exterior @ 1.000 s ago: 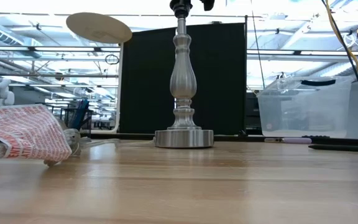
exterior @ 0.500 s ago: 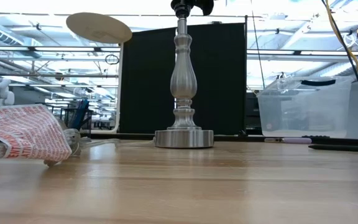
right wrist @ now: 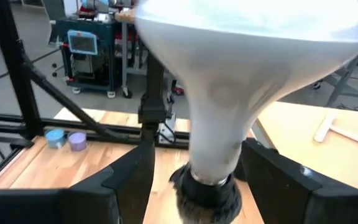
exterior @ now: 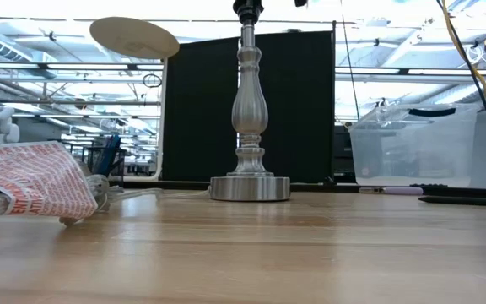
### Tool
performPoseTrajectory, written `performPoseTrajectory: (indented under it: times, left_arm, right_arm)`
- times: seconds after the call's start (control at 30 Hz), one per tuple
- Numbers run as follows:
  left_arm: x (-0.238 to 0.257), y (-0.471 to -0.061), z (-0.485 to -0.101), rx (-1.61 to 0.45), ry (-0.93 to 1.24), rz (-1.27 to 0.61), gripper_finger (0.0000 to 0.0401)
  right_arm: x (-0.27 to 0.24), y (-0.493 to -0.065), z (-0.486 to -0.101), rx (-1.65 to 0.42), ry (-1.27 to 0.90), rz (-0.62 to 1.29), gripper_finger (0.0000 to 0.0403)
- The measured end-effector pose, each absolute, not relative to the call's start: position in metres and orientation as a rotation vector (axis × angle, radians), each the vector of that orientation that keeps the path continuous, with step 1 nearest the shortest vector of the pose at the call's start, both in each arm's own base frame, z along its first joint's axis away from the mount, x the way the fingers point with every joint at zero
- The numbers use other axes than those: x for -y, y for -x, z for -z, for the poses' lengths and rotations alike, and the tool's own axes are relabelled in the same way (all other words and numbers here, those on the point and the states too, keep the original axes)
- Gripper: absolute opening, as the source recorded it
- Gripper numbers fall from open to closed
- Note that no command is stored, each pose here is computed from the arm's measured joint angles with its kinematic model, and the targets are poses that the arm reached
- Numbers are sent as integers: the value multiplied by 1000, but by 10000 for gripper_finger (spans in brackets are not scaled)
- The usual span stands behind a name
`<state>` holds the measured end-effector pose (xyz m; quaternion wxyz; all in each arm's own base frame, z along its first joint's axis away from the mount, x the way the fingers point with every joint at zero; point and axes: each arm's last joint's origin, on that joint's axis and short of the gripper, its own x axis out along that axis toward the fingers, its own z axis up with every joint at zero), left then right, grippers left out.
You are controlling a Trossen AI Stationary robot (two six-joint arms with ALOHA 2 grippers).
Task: Screw lightbulb
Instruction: Insert the lightbulb into the lamp
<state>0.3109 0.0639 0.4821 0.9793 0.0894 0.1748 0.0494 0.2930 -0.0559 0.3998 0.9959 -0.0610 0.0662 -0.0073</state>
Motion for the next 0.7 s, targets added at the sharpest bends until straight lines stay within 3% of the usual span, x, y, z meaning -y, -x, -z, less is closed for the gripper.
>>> performPoseTrajectory:
  times: [0.3,0.7]
  left_arm:
    - [-64,-311,-482,-347,-184,-100,57]
    - [-60,-314,-484,-318,-200,-96,57]
  right_arm:
    - [50,-265,-411,-170,143,9,227]
    - [46,-264,-412,-171,144,-2,195]
